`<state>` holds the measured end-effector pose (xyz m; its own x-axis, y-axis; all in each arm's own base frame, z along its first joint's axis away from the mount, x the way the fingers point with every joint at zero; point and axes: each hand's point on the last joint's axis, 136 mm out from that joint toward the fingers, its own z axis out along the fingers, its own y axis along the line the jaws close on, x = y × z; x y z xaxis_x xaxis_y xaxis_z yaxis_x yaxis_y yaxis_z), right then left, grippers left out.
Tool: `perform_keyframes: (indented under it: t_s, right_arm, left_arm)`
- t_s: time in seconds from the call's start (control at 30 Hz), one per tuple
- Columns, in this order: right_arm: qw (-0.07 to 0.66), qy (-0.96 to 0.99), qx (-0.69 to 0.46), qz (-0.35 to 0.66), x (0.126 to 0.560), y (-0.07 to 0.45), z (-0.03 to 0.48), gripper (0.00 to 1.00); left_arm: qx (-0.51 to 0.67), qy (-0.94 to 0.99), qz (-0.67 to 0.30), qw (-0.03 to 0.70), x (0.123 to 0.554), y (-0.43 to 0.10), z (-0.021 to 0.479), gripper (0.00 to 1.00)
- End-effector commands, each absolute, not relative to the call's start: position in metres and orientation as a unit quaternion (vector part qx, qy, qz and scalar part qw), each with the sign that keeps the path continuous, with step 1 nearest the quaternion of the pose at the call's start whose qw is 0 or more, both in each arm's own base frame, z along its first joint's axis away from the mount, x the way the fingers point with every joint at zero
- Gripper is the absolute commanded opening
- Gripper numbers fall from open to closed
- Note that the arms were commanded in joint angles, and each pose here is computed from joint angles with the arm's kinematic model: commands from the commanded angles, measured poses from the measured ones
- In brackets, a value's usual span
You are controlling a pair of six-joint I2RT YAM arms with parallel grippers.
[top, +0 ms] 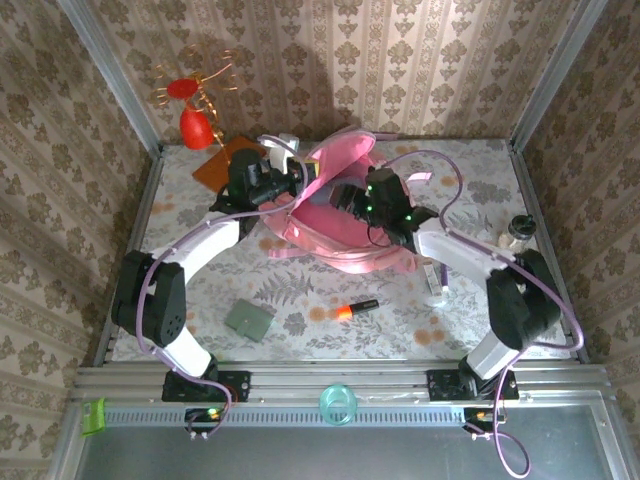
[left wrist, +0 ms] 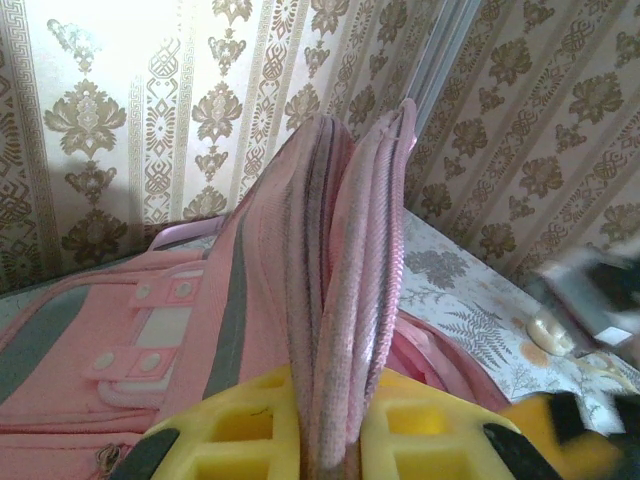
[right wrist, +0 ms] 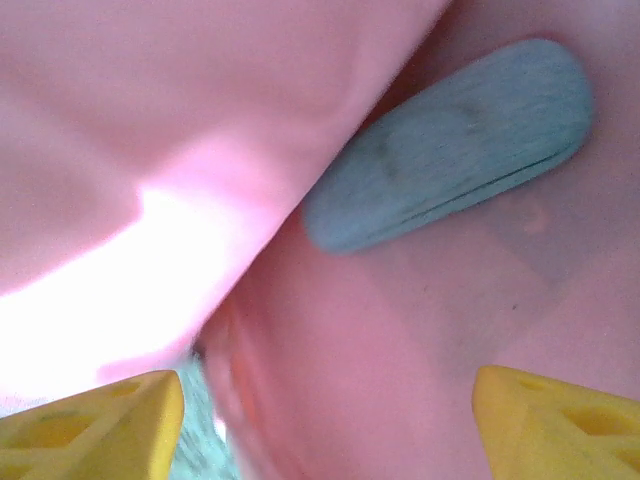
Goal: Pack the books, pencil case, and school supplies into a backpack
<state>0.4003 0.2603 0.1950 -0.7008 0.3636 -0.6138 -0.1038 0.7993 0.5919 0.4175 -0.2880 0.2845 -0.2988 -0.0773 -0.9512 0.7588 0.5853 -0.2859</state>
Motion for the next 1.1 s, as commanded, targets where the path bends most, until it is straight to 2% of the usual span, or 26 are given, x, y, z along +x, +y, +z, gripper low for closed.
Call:
perform_keyframes:
  t_s: [0.0, 0.17, 0.3, 0.4, 0.43, 0.7, 1.07]
  right_arm:
    - [0.372, 0.879, -0.137, 0.264, 0.331, 0.298, 0.187, 0.77]
    - [0.365, 0.843, -0.282, 0.275, 0.261, 0.349, 0.153, 0.83]
    - [0.338, 0.821, -0.360, 0.286, 0.220, 0.401, 0.130, 0.90]
    - [0.311, 0.816, -0.408, 0.267, 0.193, 0.437, 0.102, 1.00]
    - [0.306, 0.817, -0.416, 0.258, 0.188, 0.446, 0.095, 1.00]
    - [0.265, 0.832, -0.444, 0.203, 0.179, 0.479, 0.055, 1.00]
    - [0.245, 0.855, -0.439, 0.131, 0.193, 0.487, 0.027, 1.00]
  left_arm:
    - [0.253, 0.638, -0.388, 0.615, 0.423, -0.279, 0.337, 0.00]
    - [0.248, 0.646, -0.388, 0.609, 0.428, -0.280, 0.333, 0.00]
    - [0.249, 0.653, -0.383, 0.604, 0.428, -0.280, 0.331, 0.00]
    - [0.250, 0.657, -0.377, 0.603, 0.428, -0.278, 0.331, 0.00]
    - [0.250, 0.658, -0.374, 0.604, 0.428, -0.278, 0.331, 0.00]
    - [0.254, 0.664, -0.365, 0.600, 0.426, -0.278, 0.329, 0.00]
    - [0.260, 0.665, -0.361, 0.600, 0.423, -0.277, 0.330, 0.00]
